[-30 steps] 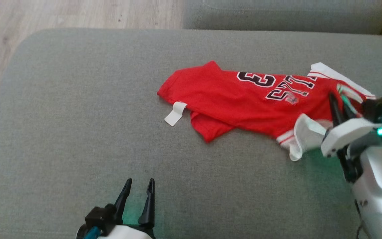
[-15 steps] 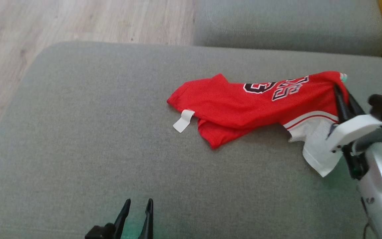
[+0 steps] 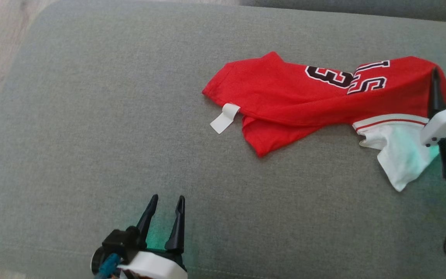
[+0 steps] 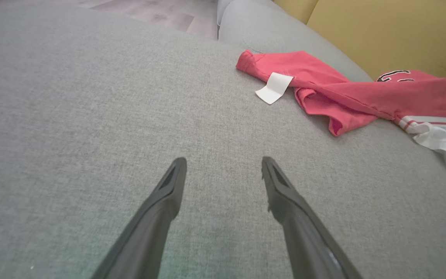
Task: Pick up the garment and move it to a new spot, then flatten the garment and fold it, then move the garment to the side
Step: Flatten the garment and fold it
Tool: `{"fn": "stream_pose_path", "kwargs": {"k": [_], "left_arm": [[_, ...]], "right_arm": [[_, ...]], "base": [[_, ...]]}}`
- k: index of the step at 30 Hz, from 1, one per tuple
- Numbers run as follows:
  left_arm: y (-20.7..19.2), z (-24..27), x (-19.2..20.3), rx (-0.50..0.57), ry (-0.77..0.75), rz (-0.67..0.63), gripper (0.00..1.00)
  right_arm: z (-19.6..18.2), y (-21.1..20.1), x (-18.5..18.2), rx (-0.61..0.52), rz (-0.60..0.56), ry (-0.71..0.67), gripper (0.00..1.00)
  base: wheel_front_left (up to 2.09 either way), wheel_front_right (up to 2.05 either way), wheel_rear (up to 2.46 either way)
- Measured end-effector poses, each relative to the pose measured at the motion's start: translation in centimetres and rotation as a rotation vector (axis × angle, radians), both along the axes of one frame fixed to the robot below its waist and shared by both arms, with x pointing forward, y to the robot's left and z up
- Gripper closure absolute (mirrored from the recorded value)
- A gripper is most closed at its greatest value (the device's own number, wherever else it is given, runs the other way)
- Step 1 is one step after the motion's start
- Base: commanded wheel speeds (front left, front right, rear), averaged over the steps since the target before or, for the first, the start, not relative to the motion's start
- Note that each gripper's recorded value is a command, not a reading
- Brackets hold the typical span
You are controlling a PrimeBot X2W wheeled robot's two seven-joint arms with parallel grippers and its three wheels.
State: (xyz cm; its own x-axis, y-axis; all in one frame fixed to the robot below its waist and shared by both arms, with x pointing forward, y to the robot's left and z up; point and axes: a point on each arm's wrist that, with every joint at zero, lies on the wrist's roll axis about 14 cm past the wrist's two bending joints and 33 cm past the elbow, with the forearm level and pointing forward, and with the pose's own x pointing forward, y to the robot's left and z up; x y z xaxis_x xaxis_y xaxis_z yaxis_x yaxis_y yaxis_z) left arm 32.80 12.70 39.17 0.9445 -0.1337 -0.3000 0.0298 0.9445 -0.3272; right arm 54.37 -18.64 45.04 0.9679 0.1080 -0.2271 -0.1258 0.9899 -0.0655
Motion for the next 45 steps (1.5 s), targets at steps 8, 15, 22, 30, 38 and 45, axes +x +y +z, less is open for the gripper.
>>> {"fn": "stream_pose_path", "kwargs": {"k": [8, 15, 22, 30, 38, 45], "left_arm": [[-0.4, 0.7, 1.0, 0.003, -0.028, -0.008, 0.0], [-0.7, 1.6, 1.8, 0.007, -0.062, -0.02, 0.0], [-0.7, 1.6, 1.8, 0.014, -0.062, -0.023, 0.0], [-0.1, 1.3, 1.6, 0.017, -0.05, -0.005, 0.0], [-0.1, 1.4, 1.6, 0.018, -0.055, -0.005, 0.0], [-0.2, 2.6, 2.4, 0.013, -0.096, -0.008, 0.0]], "right_arm": [[2.7, 0.8, -2.0, 0.085, -0.027, -0.141, 0.0], [-3.5, 1.2, -10.8, 0.147, -0.042, 0.003, 0.0], [-7.3, 1.7, -14.1, 0.166, -0.05, 0.128, 0.0], [-9.6, 3.2, -14.9, 0.219, -0.056, 0.204, 0.0], [-9.8, 3.9, -14.4, 0.23, -0.048, 0.224, 1.0], [-10.0, -0.9, -18.3, 0.246, -0.167, 0.23, 1.0]], "base": [[0.0, 0.0, 0.0], [0.0, 0.0, 0.0], [0.0, 0.0, 0.0], [0.0, 0.0, 0.0], [0.0, 0.0, 0.0], [0.0, 0.0, 0.0]]}}
